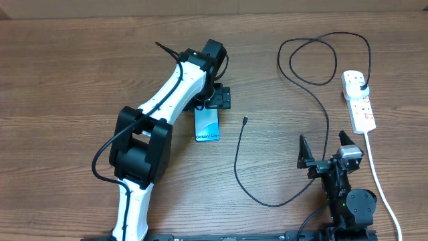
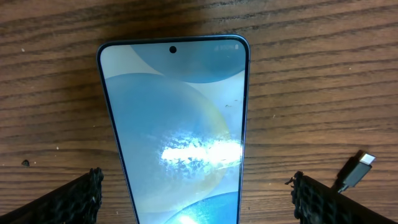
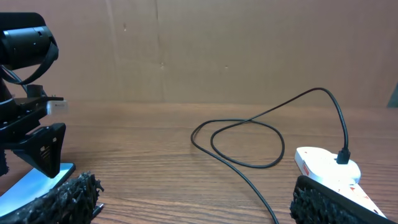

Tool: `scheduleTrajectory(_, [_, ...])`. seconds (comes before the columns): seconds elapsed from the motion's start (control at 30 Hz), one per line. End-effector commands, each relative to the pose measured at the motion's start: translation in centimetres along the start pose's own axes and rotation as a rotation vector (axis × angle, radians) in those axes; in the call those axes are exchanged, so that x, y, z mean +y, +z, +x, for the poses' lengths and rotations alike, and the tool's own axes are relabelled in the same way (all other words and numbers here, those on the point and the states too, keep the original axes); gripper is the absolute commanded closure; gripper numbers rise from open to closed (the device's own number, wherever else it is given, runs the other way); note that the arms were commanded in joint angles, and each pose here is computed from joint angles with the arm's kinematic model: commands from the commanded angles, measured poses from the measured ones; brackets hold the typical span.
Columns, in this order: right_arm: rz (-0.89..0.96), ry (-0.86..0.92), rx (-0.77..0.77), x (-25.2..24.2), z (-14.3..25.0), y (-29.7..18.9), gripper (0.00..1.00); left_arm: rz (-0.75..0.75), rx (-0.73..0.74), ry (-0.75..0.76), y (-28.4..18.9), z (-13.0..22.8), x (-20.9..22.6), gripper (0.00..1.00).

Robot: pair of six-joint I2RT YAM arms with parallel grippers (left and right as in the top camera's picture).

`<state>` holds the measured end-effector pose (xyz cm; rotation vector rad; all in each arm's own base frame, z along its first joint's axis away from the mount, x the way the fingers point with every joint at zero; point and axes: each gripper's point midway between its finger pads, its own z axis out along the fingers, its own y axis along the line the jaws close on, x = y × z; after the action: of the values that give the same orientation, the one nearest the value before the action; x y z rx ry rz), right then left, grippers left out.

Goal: Plug charger to phone and switch on socket
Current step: 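Lower the left gripper and close its fingers on the phone's sides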

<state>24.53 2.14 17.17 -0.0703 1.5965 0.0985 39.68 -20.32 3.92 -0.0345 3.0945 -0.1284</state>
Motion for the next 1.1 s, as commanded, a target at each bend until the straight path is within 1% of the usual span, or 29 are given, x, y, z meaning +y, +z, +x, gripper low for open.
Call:
scheduleTrajectory(0.0, [-0.003, -0.005, -0.005, 0.09, 0.14, 0.02, 0.0, -0.038, -0.021, -0.019, -0.24, -0.08, 0.48, 0.01])
scheduleTrajectory(0.13, [-0.003, -0.005, -0.005, 0.09, 0.14, 0.02, 0.0, -0.03, -0.059, -0.018, -0.23, -0.98, 0.21, 0.0])
scheduleTrajectory(0.67, [-0.003, -0.005, -0.005, 0.09, 0.14, 0.02, 0.0, -0.024, -0.029, -0.017, -0.15, -0.31, 0.16, 0.0])
scheduleTrajectory(1.07, [-0.003, -0.005, -0.005, 0.09, 0.14, 0.02, 0.0, -0.022, -0.035, -0.017, -0.13, -0.45, 0.09, 0.01])
